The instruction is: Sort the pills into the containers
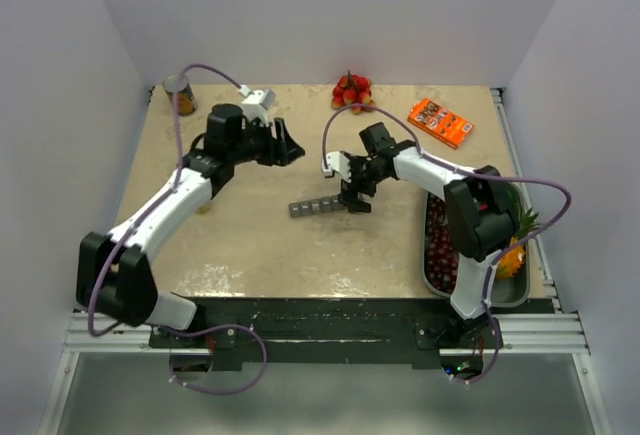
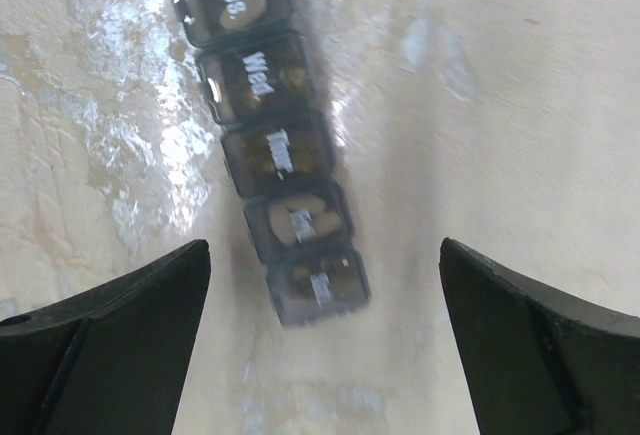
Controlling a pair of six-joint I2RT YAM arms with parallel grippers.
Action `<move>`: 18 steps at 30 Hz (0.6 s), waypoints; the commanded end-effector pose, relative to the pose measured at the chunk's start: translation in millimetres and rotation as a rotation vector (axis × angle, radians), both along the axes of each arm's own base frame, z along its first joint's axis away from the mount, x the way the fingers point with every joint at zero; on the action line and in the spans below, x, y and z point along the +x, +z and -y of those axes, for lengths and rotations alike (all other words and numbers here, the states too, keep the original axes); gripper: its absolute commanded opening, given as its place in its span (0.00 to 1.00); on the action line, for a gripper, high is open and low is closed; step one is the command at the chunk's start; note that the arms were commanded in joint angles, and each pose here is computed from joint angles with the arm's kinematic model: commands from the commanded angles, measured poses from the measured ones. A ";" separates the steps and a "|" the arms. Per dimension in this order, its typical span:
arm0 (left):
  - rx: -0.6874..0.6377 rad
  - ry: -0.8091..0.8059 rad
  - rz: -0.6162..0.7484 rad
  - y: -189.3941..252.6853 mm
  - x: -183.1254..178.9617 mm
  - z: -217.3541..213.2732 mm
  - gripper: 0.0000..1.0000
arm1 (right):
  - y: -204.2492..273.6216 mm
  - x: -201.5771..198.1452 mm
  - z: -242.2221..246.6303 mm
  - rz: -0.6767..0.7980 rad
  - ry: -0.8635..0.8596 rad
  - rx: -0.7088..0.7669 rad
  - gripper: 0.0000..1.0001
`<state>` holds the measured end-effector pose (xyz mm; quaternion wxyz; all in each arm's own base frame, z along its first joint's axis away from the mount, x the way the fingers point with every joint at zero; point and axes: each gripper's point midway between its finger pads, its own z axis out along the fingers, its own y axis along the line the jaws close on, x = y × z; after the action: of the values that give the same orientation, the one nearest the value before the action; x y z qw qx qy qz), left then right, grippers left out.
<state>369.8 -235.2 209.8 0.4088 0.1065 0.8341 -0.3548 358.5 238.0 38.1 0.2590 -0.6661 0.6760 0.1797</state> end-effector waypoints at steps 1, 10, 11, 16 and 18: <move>0.065 0.118 0.284 70.5 -5.3 -44.0 0.69 | 98.1 21.3 10.7 0.147 -0.147 0.106 0.99; 0.026 0.237 0.554 150.9 -88.6 -97.8 0.99 | 271.8 -8.4 104.0 0.396 -0.726 0.479 0.99; 0.036 0.241 0.544 149.8 -97.0 -101.8 0.99 | 283.7 -13.0 110.4 0.390 -0.810 0.547 0.99; 0.045 0.240 0.532 154.2 -114.8 -108.0 0.99 | 345.3 -40.8 143.6 0.474 -1.048 0.734 0.99; 0.041 0.226 0.539 157.3 -121.8 -107.9 0.99 | 357.9 -50.1 149.0 0.466 -1.087 0.762 0.99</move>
<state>254.6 -134.0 374.0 0.6622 0.1090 0.6924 -0.2650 310.5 102.9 380.6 0.6599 -0.2324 0.7100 0.0802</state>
